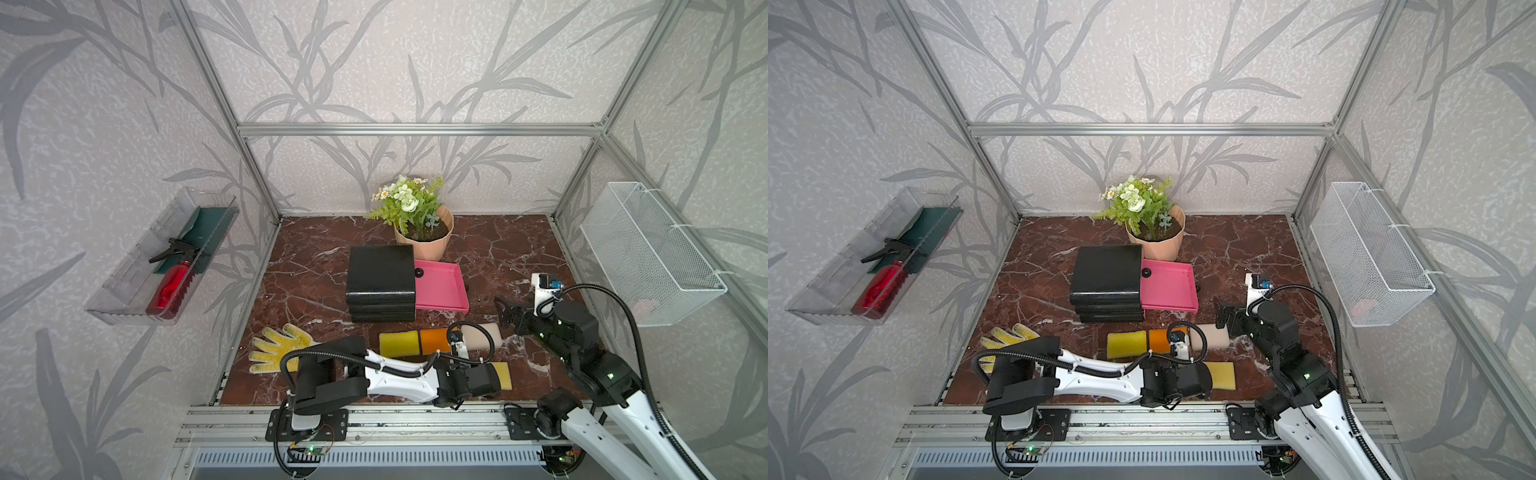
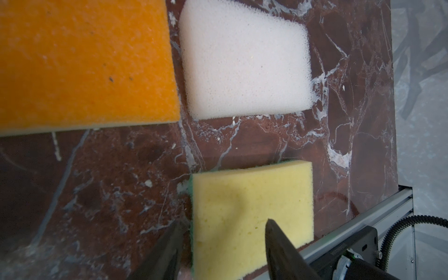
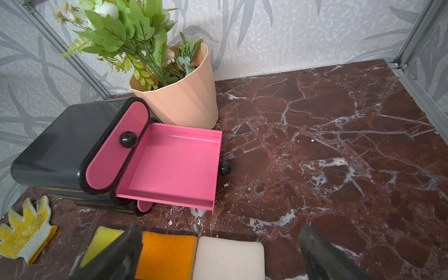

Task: Take the sponge out of the drawer
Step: Place the sponge at the center of the board.

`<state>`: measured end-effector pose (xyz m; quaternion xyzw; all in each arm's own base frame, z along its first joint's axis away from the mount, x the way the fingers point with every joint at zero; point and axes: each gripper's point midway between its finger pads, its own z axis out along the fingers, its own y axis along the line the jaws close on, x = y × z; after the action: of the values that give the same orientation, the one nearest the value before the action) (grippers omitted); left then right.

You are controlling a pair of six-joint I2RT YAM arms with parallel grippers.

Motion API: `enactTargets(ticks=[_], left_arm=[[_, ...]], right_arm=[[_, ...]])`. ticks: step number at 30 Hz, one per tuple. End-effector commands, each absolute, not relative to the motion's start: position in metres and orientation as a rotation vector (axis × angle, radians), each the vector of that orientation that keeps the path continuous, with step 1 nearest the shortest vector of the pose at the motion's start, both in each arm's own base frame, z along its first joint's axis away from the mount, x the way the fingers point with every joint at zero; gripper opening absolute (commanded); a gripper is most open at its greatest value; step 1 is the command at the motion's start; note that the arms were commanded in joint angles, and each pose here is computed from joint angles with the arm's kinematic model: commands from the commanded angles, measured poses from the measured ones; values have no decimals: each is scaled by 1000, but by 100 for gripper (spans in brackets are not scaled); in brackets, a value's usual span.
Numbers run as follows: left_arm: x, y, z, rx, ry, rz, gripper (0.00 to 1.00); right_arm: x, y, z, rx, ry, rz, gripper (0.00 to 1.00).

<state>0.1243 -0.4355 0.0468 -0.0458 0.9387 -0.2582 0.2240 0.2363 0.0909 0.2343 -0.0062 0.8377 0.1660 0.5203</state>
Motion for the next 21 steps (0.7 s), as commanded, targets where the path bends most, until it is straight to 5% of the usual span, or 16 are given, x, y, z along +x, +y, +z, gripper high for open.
enactTargets(ticks=[1,11,21], left_arm=[[130,-429,57,-152,2559,-704,57],[130,-427,62,-145,2535,-704,97],[132,-423,101,-67,2389,-756,99]], right_arm=[[237,88,230,3,2017,388,99],[238,88,229,3,2019,384,99],[238,85,228,10,2015,374,99]])
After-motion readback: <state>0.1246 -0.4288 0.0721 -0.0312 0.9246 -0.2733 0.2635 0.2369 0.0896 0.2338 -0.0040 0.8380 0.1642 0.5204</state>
